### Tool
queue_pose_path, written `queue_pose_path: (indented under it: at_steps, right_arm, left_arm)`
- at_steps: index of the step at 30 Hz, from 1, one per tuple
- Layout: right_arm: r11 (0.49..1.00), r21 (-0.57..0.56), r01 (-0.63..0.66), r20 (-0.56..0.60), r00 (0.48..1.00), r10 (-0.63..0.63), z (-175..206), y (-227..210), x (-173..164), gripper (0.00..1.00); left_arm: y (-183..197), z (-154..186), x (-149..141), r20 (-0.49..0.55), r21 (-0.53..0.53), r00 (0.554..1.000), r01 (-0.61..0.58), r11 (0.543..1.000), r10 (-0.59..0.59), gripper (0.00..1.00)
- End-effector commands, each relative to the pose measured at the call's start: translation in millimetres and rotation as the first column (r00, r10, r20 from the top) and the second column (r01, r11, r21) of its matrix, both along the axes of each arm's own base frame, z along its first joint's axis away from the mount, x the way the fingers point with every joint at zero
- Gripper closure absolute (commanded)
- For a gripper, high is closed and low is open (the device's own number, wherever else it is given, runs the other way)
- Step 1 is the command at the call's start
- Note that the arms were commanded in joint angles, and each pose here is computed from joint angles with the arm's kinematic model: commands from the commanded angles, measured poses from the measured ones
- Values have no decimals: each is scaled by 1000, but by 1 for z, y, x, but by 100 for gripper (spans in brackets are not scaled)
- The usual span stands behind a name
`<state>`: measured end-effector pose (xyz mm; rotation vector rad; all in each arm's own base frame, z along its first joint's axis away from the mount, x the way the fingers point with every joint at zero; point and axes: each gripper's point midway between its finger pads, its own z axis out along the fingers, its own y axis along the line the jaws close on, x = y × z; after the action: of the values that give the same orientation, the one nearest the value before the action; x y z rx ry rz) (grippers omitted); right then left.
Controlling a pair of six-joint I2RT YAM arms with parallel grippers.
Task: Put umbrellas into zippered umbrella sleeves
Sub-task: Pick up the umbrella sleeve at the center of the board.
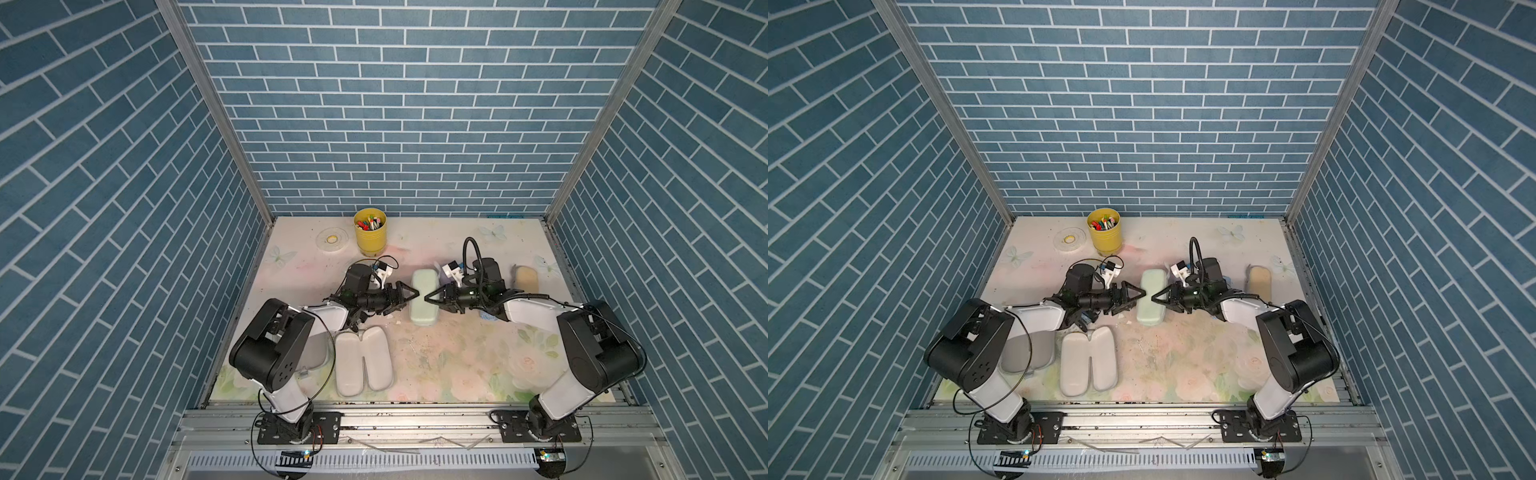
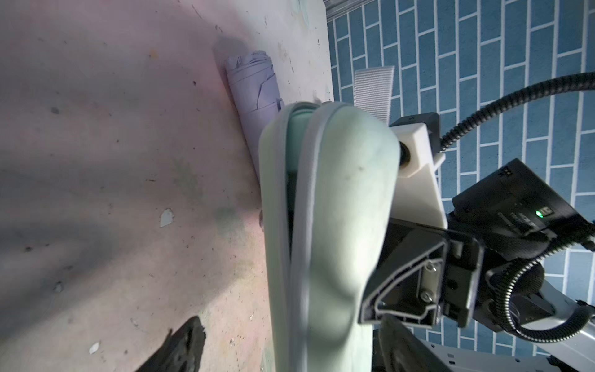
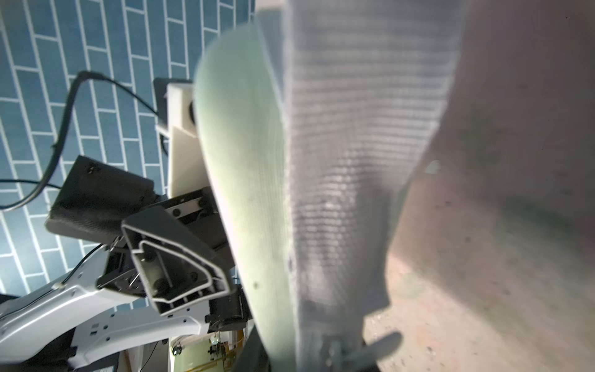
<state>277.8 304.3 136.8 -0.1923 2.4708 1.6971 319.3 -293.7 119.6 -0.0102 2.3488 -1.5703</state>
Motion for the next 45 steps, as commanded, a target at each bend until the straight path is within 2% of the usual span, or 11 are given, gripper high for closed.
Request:
queue_pose_path:
  at_steps: [1, 5, 8, 11, 14, 18, 20, 23, 28, 34, 45]
  right_arm:
    - [990, 101, -102, 75, 993, 95, 48, 19, -12, 80]
    - [985, 119, -125, 90, 989, 114, 58, 27, -12, 77]
    - [980, 132, -151, 107, 985, 137, 67, 24, -18, 57]
    - [983, 73, -169, 140, 978, 158, 67, 8, -23, 50]
    - [985, -150, -88, 234, 965, 122, 51, -31, -12, 50]
    - [887, -443, 126, 462, 880, 106, 25, -66, 23, 60]
    - [851, -478, 217, 623, 767, 154, 29, -65, 33, 62]
    - [841, -473, 261, 794, 540, 280, 46, -41, 30, 64]
    - [847, -463, 263, 848, 409, 336, 64, -19, 25, 64]
    - [863, -429, 267, 880, 341, 331, 76, -7, 12, 63]
    - [867, -412, 280, 891, 322, 320, 92, -3, 11, 63]
  left_arm:
    - [-14, 29, 8, 53, -83, 998, 23, 996, -18, 18]
    - [-18, 53, 14, 53, -188, 999, 15, 982, -5, 34]
    - [-11, 68, 23, 56, -249, 998, 0, 968, 14, 52]
    - [-2, 86, 28, 69, -289, 998, 10, 957, 10, 64]
    - [4, 103, 26, 101, -286, 995, 37, 957, -9, 65]
    - [6, 119, 16, 142, -239, 988, 97, 966, -64, 64]
    - [6, 124, 8, 183, -199, 978, 138, 970, -101, 63]
    - [6, 129, -1, 213, -159, 967, 173, 972, -138, 59]
    - [1, 129, -11, 230, -101, 956, 210, 972, -182, 57]
    - [-3, 131, -16, 245, -87, 949, 224, 971, -197, 57]
    - [-10, 125, -27, 243, -40, 941, 252, 967, -236, 59]
